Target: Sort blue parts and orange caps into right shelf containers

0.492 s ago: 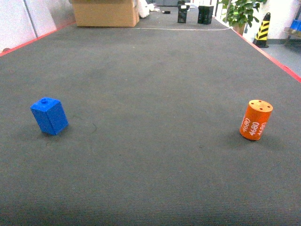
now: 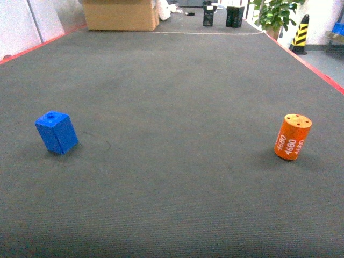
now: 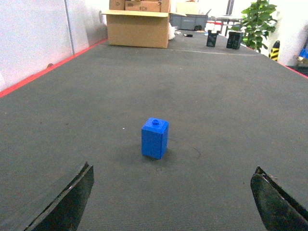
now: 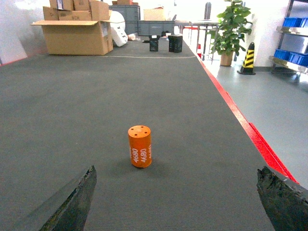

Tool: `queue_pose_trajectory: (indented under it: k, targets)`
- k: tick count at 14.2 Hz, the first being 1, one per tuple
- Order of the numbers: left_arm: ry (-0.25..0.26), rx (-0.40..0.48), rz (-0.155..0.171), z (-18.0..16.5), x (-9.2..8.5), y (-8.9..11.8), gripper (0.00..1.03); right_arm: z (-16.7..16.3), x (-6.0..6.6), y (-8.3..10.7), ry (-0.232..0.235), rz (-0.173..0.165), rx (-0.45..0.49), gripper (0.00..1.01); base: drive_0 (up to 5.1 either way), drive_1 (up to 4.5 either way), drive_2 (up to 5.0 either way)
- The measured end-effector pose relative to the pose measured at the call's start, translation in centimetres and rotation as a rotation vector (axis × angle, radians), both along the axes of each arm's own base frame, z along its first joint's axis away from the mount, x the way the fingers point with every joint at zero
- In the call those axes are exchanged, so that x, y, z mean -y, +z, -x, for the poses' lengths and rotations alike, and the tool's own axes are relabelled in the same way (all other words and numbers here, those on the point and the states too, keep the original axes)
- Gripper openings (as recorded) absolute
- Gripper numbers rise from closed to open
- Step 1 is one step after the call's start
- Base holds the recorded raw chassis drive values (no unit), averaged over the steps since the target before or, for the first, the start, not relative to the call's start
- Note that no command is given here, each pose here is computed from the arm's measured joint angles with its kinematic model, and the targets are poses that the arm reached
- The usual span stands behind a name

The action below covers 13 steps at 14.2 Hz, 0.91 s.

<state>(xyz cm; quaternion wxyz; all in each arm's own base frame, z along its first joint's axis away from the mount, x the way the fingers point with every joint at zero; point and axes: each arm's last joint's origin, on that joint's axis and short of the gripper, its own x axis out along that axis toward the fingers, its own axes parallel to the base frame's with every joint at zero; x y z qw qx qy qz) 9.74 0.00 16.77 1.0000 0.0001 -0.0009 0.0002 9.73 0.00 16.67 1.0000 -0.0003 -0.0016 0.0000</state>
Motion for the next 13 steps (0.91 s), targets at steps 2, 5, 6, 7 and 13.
queue_pose_trajectory:
  k: [2,5,6,7,13]
  targets:
    - [0.000,0.000,0.000,0.00,0.00,0.00,0.98,0.00,0.00,0.00,0.000,0.000,0.000,0.98,0.0,0.00,0.0]
    - [0.000,0.000,0.000,0.00,0.00,0.00,0.98,0.00,0.00,0.00,0.000,0.000,0.000,0.98,0.0,0.00,0.0]
    - [0.000,0.000,0.000,0.00,0.00,0.00,0.98,0.00,0.00,0.00,0.000,0.000,0.000,0.98,0.0,0.00,0.0]
    - [0.000,0.000,0.000,0.00,0.00,0.00,0.98,0.00,0.00,0.00,0.000,0.000,0.000,0.98,0.0,0.00,0.0]
    - [0.000,0.000,0.000,0.00,0.00,0.00,0.98,0.00,0.00,0.00,0.000,0.000,0.000,0.98,0.0,0.00,0.0]
